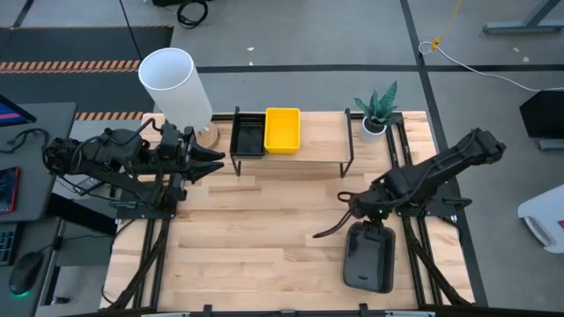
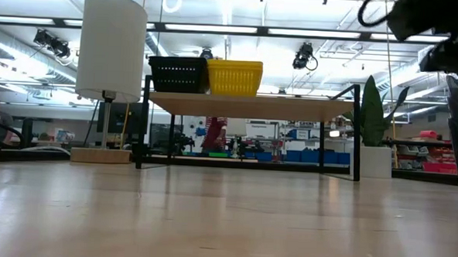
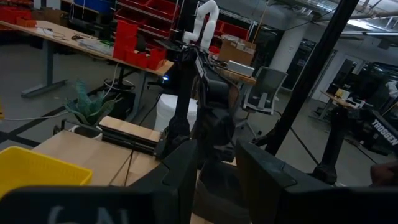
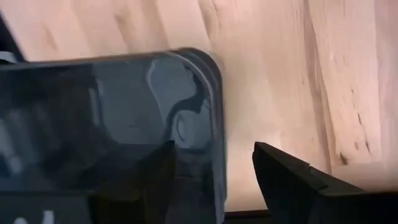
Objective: Stack baskets on shelf by color
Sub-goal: Put the stacked gray bin on the shelf
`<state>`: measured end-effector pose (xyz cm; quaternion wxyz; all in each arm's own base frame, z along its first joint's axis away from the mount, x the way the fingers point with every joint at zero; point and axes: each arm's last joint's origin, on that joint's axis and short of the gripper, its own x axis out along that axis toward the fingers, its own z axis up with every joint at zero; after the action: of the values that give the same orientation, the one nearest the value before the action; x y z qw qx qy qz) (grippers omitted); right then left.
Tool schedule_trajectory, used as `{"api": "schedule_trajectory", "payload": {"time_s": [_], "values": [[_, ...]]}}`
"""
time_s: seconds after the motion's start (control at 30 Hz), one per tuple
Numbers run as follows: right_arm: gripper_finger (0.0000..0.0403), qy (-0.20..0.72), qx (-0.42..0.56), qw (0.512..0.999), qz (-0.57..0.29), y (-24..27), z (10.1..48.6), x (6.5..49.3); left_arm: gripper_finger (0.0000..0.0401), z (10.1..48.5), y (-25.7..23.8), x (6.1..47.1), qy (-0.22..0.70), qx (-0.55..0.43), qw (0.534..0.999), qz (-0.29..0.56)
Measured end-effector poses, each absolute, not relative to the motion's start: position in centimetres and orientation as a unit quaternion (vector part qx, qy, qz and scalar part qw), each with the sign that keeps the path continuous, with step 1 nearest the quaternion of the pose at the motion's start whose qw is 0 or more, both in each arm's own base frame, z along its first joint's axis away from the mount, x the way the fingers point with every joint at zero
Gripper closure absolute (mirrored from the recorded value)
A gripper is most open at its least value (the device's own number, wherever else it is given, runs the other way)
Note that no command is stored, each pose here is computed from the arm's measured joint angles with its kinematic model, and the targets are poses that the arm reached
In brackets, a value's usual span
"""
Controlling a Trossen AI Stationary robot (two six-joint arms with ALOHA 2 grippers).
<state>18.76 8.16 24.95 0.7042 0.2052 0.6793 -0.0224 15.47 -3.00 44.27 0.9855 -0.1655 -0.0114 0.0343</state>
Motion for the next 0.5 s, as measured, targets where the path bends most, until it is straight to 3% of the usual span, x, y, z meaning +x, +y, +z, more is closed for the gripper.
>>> {"api": "schedule_trajectory", "payload": {"time_s": [0.5], "values": [[0.0197, 0.674, 0.196, 0.711, -0.041, 8.7, 19.9, 17.9, 0.0284, 44.3, -3.0, 15.5, -0.011, -0.166, 0.985, 0.034]]}}
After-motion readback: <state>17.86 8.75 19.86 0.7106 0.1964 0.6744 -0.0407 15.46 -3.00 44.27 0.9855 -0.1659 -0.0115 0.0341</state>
